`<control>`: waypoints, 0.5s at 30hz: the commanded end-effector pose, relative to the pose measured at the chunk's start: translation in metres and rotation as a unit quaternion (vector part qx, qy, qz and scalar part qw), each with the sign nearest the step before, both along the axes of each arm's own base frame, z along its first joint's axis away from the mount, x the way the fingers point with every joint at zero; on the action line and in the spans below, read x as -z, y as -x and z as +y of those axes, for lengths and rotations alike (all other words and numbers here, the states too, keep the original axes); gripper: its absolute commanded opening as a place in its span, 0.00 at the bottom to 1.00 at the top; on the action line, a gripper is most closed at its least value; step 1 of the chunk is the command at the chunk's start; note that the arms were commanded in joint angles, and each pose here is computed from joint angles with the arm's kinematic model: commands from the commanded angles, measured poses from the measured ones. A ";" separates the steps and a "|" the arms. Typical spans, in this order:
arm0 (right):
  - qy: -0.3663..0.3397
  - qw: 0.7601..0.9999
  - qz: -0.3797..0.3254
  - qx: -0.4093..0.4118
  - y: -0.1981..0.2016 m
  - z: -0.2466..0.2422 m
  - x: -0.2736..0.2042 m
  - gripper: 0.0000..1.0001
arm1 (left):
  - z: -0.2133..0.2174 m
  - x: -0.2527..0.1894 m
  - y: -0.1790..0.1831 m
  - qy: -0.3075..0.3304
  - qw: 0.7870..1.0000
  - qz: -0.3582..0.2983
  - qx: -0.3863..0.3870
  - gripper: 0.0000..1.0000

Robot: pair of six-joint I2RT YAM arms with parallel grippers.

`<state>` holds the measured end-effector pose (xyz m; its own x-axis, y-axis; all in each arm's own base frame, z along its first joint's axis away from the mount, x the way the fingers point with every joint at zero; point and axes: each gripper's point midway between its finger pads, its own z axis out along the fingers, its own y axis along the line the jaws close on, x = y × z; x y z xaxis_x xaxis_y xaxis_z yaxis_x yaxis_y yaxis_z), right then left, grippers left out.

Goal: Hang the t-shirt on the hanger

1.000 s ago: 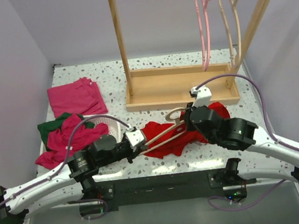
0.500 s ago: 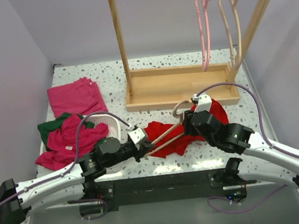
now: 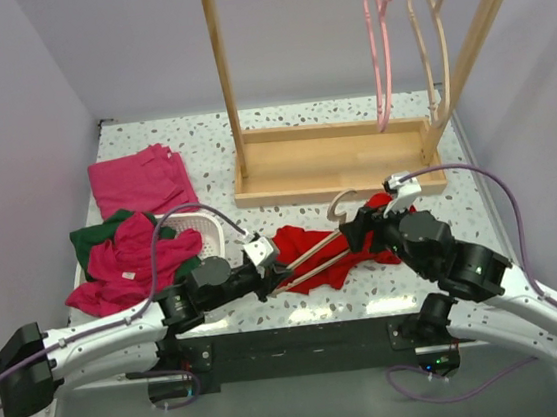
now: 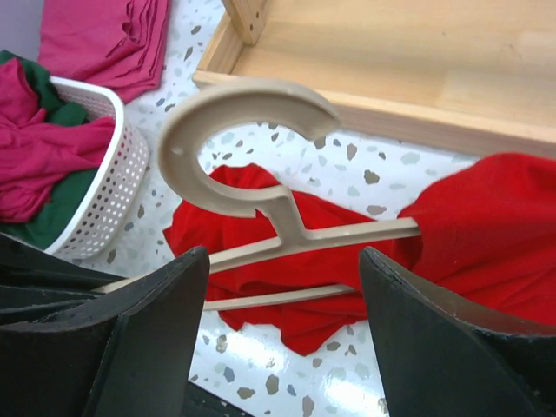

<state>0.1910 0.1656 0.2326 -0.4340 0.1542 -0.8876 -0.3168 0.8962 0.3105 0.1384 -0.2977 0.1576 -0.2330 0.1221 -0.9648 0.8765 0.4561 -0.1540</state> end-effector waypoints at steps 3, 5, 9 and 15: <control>0.019 0.998 -0.032 0.045 -0.014 -0.014 -0.008 0.72 | -0.025 -0.042 -0.012 0.029 0.999 -0.019 0.002 0.00; 0.009 0.998 -0.029 0.046 -0.013 -0.013 -0.002 0.71 | -0.029 -0.040 -0.014 0.020 1.000 -0.017 0.003 0.00; 0.018 0.998 -0.022 0.057 -0.016 -0.013 0.017 0.73 | -0.035 -0.039 -0.017 0.016 1.000 -0.009 0.003 0.00; 0.026 0.997 -0.022 0.071 -0.023 -0.012 0.030 0.83 | -0.046 -0.037 -0.014 0.002 1.000 0.002 0.024 0.00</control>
